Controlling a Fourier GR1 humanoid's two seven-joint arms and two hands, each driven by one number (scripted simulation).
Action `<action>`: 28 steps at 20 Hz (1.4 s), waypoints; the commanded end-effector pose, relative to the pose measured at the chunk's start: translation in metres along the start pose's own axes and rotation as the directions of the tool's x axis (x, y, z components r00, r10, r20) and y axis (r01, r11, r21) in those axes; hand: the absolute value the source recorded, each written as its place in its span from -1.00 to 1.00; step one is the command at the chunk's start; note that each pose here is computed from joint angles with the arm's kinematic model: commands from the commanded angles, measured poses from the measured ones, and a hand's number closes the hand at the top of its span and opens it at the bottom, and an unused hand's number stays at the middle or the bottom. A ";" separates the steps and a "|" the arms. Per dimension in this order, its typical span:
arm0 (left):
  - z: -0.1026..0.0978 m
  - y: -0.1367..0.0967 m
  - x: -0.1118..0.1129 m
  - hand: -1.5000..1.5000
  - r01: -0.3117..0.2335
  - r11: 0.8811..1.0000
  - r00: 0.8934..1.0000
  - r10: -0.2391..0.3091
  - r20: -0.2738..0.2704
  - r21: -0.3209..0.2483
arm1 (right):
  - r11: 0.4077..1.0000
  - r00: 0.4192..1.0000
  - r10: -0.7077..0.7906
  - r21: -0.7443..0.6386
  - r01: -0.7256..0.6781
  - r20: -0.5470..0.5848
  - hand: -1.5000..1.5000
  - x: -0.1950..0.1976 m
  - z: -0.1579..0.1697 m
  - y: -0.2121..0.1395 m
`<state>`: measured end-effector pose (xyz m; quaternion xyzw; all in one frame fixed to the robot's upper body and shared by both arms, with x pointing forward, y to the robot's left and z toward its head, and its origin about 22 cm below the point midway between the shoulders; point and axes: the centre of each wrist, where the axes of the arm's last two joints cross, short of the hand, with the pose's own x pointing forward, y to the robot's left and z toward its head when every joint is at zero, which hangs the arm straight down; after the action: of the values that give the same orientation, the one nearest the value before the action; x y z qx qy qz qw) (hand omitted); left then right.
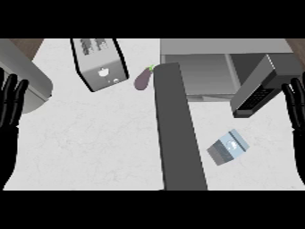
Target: Pick up the milk, place it into the microwave and close the microwave
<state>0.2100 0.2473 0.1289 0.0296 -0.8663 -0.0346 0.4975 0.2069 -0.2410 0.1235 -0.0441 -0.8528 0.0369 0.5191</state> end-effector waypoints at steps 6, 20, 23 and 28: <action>0.009 -0.004 -0.004 -1.00 0.029 0.999 0.998 -0.030 -0.047 -0.030 | 0.962 0.994 -0.075 0.269 0.053 0.074 -1.00 0.045 0.014 -0.014; 0.081 0.035 0.061 -1.00 -0.211 0.977 0.971 0.207 -0.122 -0.020 | 0.960 0.994 -0.097 0.259 0.107 -0.051 -1.00 0.044 0.030 -0.018; 0.091 0.040 0.040 -1.00 -0.225 0.974 0.967 0.223 -0.121 -0.003 | 0.961 0.995 -0.074 0.262 0.088 -0.060 -1.00 0.004 0.044 -0.026; 0.110 0.032 0.066 -1.00 -0.215 0.976 0.968 0.216 -0.126 0.015 | 0.979 0.991 -0.044 0.194 0.068 -0.125 -1.00 -0.002 0.051 -0.023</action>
<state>0.1093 0.2837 0.1157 -0.0558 -0.8199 0.0210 0.5694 0.1671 -0.2658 0.1129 0.0497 -0.8221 0.1155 0.5553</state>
